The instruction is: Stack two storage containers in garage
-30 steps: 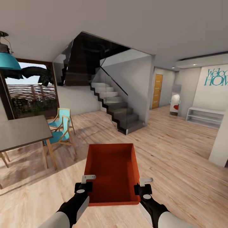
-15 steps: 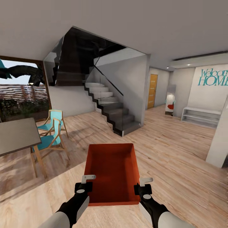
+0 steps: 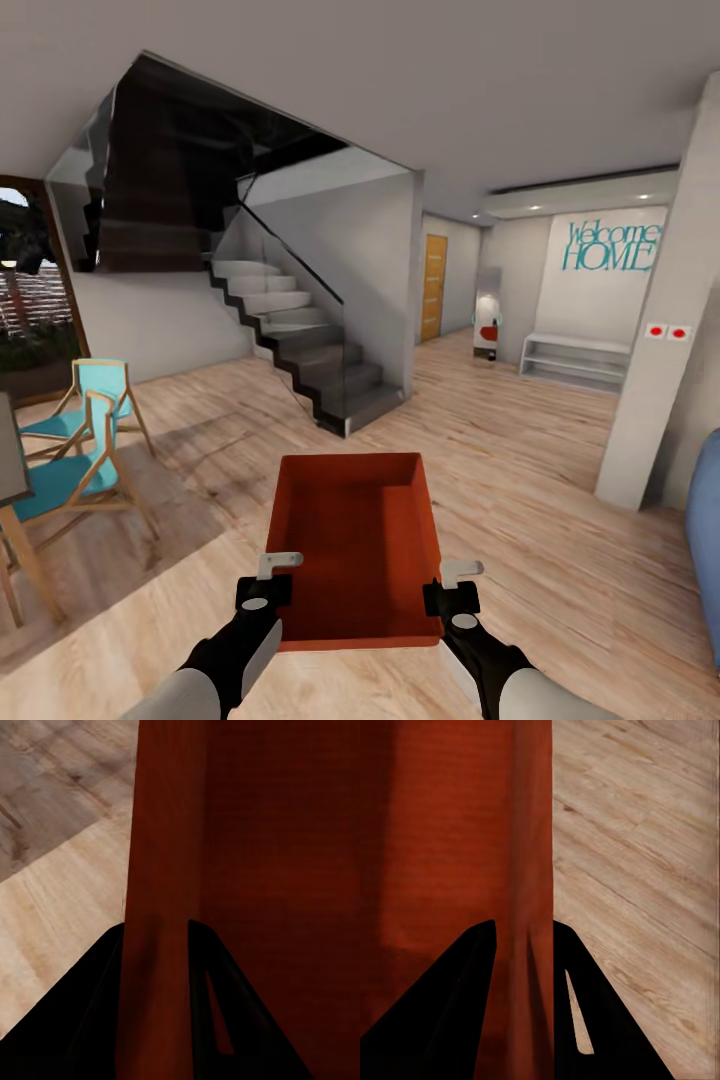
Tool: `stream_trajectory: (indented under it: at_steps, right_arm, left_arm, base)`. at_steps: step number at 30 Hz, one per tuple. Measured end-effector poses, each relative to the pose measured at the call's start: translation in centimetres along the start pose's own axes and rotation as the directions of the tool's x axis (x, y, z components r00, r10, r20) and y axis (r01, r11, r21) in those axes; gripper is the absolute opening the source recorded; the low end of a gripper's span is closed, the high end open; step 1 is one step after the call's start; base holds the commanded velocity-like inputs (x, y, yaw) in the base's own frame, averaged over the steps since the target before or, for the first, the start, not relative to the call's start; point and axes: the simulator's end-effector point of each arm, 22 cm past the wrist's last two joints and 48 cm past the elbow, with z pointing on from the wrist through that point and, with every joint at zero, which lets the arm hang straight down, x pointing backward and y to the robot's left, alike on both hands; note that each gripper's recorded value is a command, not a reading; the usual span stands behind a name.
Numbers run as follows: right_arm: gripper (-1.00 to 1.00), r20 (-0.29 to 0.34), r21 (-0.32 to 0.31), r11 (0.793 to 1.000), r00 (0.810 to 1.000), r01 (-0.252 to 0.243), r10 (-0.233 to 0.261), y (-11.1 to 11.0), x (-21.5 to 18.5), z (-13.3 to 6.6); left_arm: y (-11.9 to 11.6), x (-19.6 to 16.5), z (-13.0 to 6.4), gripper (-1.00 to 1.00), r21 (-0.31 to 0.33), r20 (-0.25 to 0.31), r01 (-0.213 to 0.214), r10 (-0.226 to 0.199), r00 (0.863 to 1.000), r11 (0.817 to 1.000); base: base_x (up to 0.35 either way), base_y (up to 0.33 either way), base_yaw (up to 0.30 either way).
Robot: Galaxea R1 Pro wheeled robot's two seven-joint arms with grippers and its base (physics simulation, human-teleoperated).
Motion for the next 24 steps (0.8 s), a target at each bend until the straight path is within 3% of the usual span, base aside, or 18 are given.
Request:
stream_trajectory:
  at_steps: [24]
  right_arm:
    - [-1.00, 0.000, 0.000, 1.000, 1.000, 0.000, 0.000, 0.00, 0.01, 0.00]
  left_arm:
    - [0.00, 0.01, 0.00, -1.00, 0.000, 0.000, 0.000, 0.000, 1.000, 1.000]
  base:
    - [0.321, 0.000, -0.288]
